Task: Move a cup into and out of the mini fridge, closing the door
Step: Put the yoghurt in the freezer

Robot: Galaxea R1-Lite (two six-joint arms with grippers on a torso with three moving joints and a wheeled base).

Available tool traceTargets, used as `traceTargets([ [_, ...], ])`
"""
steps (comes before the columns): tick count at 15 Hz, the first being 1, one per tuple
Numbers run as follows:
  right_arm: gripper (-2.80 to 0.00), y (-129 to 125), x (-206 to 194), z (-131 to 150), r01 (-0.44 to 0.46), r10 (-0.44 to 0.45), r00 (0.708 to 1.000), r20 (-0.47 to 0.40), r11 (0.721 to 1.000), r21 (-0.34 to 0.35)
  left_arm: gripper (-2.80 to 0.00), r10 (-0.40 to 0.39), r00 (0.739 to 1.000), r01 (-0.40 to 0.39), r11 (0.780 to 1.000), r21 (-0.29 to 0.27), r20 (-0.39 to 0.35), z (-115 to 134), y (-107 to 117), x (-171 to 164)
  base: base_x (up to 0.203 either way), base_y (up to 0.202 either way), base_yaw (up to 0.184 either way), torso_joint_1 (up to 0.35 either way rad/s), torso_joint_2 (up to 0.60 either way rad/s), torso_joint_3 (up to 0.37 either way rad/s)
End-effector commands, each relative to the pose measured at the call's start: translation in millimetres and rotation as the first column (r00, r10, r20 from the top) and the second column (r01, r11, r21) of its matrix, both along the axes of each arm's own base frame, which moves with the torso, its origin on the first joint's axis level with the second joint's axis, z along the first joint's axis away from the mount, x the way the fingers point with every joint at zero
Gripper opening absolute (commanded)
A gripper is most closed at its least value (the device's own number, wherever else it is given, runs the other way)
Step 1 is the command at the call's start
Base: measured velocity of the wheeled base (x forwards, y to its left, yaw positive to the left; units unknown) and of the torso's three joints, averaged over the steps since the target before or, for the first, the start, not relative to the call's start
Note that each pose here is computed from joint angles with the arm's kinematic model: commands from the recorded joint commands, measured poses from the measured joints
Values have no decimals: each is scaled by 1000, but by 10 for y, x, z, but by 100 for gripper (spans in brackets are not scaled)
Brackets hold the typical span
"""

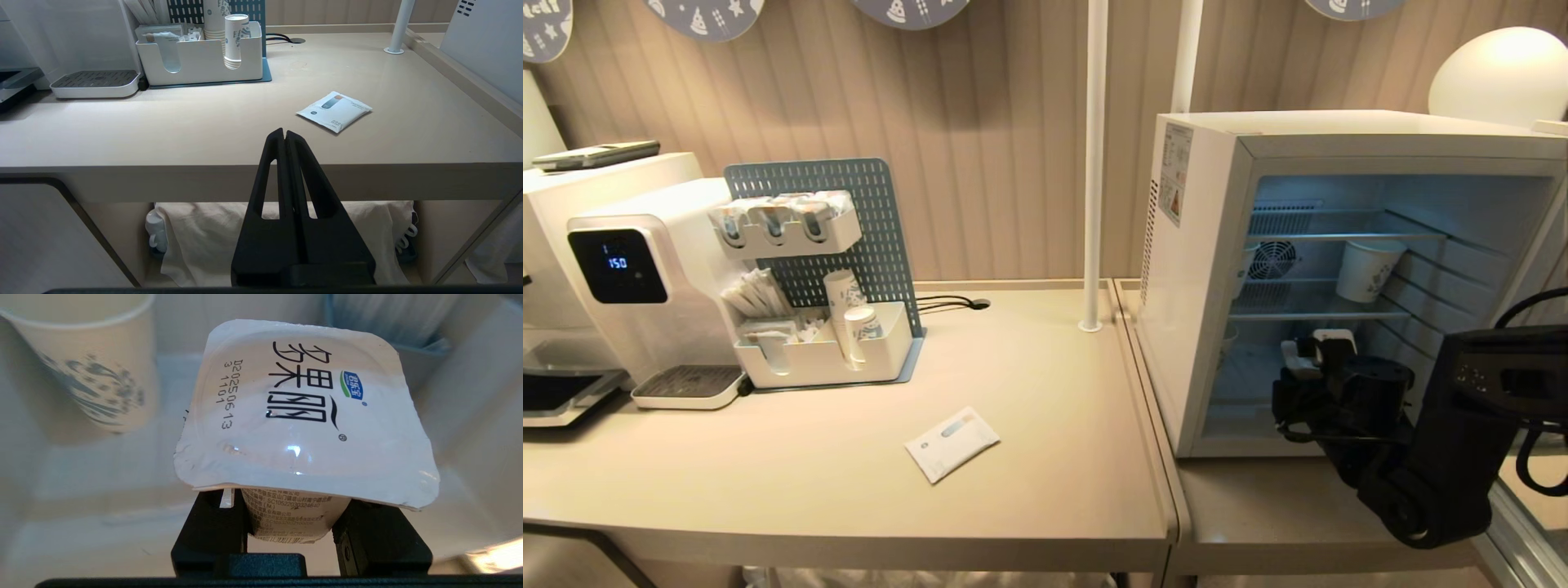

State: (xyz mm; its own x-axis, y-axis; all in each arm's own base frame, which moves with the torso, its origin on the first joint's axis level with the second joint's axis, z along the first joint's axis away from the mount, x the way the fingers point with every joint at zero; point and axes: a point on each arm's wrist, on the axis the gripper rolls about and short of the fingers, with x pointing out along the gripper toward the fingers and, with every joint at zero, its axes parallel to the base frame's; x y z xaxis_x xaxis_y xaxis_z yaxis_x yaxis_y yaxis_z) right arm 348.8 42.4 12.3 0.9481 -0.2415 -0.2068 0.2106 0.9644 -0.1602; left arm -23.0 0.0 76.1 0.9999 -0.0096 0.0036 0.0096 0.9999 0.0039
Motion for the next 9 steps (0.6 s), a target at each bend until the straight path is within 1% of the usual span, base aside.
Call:
traceTargets([
  [1,-280,45,-9,-158,-3,3,1000,-24,1000,14,-280,-1,1000,1,1000,1,1,-1,0,-1,0,0,0,0,0,0],
  [3,-280,61,-23,-344,2,-1,998,-69,1000,27,-280,-1,1000,1,1000,1,-1,0,0,0,0,0,0,0,0,0],
  [4,-280,65,-3,-399,8,-5,997,-75,999,32,-280,0,1000,0,1000,1,1,1,0,0,0,0,0,0,0,0],
  [9,-280,82,129,-523,38,-35,998,-54,998,57,-280,-1,1000,1,1000,1,-1,0,0,0,0,0,0,0,0,0],
])
